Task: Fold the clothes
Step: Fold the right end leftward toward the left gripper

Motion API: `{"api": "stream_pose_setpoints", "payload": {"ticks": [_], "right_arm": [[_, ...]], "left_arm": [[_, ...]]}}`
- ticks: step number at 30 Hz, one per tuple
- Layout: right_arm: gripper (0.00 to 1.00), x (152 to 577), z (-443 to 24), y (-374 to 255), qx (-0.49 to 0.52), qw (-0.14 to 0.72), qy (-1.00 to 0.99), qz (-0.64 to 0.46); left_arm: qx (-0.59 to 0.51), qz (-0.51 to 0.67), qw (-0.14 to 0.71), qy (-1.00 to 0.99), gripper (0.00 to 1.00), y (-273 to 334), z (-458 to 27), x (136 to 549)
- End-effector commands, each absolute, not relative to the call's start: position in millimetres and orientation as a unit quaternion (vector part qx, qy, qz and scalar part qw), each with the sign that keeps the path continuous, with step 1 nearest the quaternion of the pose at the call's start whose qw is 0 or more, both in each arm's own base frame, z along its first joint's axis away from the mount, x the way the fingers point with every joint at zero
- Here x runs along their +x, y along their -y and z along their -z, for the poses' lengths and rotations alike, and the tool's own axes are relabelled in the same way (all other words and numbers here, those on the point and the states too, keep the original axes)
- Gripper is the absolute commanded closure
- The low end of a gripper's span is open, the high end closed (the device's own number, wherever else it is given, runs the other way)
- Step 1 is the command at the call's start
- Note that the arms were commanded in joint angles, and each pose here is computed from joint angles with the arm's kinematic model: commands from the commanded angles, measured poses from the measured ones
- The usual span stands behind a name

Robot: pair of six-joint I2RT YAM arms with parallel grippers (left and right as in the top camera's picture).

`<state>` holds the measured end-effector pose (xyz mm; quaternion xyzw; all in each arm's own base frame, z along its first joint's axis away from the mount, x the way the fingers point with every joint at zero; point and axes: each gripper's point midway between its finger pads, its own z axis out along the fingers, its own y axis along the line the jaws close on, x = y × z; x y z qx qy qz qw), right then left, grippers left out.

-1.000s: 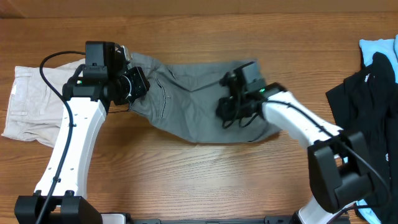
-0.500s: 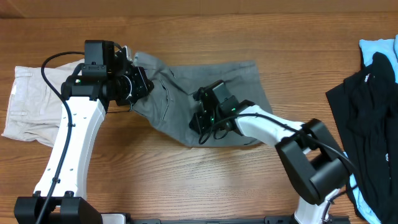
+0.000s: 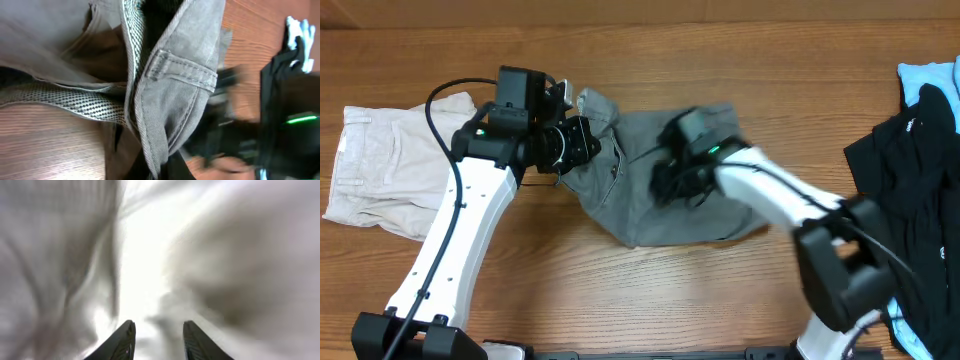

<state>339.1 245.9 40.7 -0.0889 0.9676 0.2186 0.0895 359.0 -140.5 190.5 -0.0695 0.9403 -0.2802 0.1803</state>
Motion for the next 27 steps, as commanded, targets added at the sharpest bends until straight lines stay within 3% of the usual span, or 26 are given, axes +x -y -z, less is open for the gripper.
{"api": "stream_pose_setpoints", "payload": {"ticks": [1,8,15,27], "right_arm": [[0.61,389.6,-101.5,-170.1,-0.010,0.178,-0.970,-0.164],[0.61,371.6,-56.6,-84.5,0.094,0.099,-0.984,-0.116],[0.62,351.7,-26.8,-79.8,0.098,0.077,-0.986,-0.112],[0.62,331.0,-4.0,-78.0,0.099,0.057,-0.988,-0.107]], "left_arm": [[-0.038,0.269,0.238,-0.933,0.96,146.1,-216.8,369.2],[-0.026,0.272,0.256,-0.927,0.96,153.3,-222.3,374.7],[0.025,0.292,0.269,-0.917,0.96,193.6,-228.2,371.8],[0.118,0.313,0.211,-0.918,0.96,294.4,-159.1,364.2]]}}
